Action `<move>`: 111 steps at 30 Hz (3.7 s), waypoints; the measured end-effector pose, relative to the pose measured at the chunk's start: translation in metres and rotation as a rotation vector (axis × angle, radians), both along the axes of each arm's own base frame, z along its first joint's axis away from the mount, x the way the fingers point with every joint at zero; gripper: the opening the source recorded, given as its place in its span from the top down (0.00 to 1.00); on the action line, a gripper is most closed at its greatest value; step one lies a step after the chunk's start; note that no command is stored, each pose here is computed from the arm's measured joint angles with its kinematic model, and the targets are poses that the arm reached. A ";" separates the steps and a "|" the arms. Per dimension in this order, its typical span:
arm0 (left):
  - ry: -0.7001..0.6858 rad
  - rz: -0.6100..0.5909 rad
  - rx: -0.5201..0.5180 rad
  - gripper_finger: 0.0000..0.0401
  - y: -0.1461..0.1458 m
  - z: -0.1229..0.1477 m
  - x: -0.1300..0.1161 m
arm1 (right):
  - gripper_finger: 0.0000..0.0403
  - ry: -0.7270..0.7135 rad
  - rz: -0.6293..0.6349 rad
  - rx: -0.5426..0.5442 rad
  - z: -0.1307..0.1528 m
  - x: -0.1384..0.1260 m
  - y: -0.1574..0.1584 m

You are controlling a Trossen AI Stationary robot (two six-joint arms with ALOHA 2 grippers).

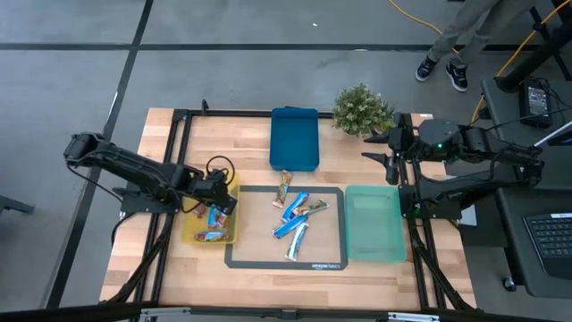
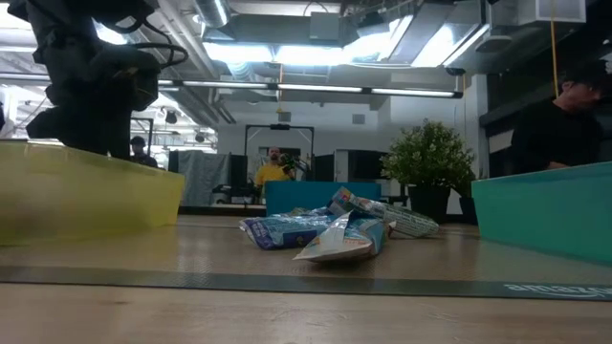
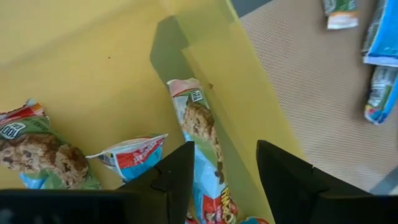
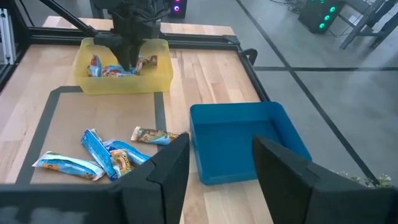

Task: Pick and place Granola Bars by type
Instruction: Put the yellow granola bar into the green bin

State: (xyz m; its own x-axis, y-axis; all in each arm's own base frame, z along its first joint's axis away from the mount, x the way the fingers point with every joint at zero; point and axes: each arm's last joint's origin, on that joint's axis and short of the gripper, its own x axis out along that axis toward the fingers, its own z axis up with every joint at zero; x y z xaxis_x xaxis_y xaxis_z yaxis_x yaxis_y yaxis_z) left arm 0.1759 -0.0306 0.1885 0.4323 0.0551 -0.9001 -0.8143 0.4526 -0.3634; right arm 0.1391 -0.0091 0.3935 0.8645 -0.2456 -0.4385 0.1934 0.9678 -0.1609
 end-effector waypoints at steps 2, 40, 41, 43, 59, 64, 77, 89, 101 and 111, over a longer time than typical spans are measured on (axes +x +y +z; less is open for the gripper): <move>-0.014 0.001 -0.001 0.58 0.000 0.002 -0.001 | 0.56 0.007 0.006 -0.011 0.000 0.000 0.000; -0.422 -0.249 0.610 0.65 -0.005 0.125 0.011 | 0.53 0.622 0.454 -0.041 -0.107 0.128 0.010; -0.423 -0.251 0.608 0.65 -0.006 0.125 0.011 | 0.51 0.624 0.467 -0.021 -0.110 0.131 0.011; -0.424 -0.255 0.605 0.65 -0.006 0.125 0.011 | 0.46 0.630 0.485 0.031 -0.116 0.137 0.012; -0.429 -0.313 0.644 0.65 -0.016 0.126 0.008 | 0.32 0.795 0.480 0.117 -0.189 0.184 0.032; -0.433 -0.323 0.642 0.65 -0.018 0.126 0.007 | 0.34 0.808 0.463 0.134 -0.206 0.193 0.034; -0.432 -0.318 0.649 0.65 -0.019 0.126 0.007 | 0.35 0.865 0.392 0.088 -0.244 0.209 0.032; -0.452 -0.298 0.656 0.65 -0.019 0.128 0.008 | 0.47 0.859 0.335 0.057 -0.246 0.211 0.030; -0.452 -0.296 0.658 0.66 -0.019 0.128 0.008 | 0.79 0.854 0.340 0.112 -0.246 0.210 0.031; -0.444 -0.312 0.667 0.67 -0.019 0.128 0.008 | 0.88 0.853 0.289 0.094 -0.219 0.207 0.030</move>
